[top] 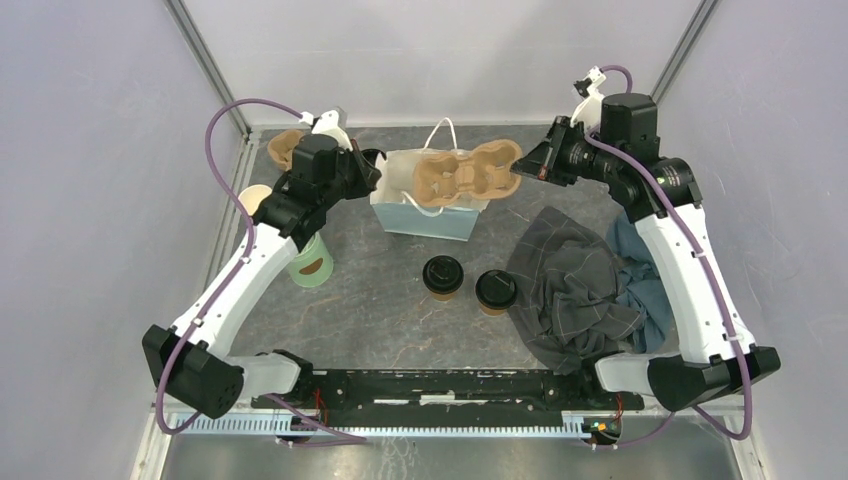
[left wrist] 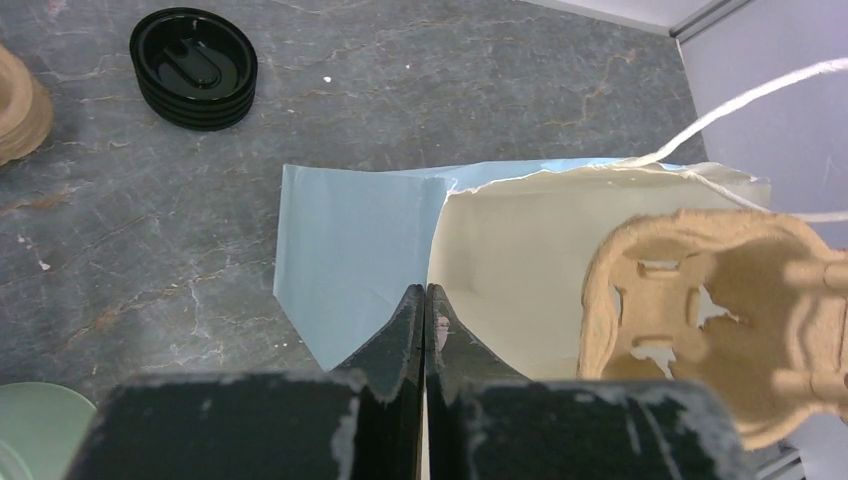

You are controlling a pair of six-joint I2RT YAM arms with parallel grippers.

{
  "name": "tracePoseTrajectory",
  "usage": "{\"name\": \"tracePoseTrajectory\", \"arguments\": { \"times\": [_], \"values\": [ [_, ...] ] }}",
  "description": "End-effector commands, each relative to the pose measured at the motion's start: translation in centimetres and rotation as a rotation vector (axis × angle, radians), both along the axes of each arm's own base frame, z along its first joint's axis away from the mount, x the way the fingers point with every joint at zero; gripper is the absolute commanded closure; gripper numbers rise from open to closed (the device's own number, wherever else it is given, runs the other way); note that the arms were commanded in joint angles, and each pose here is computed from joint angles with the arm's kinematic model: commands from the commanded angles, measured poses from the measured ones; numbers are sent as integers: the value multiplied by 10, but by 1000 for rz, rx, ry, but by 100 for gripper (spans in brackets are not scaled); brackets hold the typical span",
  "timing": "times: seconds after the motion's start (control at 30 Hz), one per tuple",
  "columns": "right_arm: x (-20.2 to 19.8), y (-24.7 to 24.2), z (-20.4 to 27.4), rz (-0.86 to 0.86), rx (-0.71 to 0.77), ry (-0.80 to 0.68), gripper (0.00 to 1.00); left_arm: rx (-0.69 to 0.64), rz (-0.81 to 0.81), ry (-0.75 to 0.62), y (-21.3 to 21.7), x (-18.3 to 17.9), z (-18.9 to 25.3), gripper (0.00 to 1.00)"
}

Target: Pack the takeout coffee

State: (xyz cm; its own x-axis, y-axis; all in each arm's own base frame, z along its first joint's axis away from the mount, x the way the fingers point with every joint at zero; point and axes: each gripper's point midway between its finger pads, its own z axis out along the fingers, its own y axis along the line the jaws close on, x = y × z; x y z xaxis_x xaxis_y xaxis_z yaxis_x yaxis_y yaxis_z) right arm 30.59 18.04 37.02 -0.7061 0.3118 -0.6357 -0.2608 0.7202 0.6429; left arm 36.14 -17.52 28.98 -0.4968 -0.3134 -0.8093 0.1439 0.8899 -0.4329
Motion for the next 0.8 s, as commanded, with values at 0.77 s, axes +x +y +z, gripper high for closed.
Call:
{"name": "tracePoseTrajectory", "arguments": {
  "times": [0.77],
  "values": [
    [14, -5, 15, -166, -208, -208, 100, -100, 28, -96, -9, -3, 23, 98]
  ]
}}
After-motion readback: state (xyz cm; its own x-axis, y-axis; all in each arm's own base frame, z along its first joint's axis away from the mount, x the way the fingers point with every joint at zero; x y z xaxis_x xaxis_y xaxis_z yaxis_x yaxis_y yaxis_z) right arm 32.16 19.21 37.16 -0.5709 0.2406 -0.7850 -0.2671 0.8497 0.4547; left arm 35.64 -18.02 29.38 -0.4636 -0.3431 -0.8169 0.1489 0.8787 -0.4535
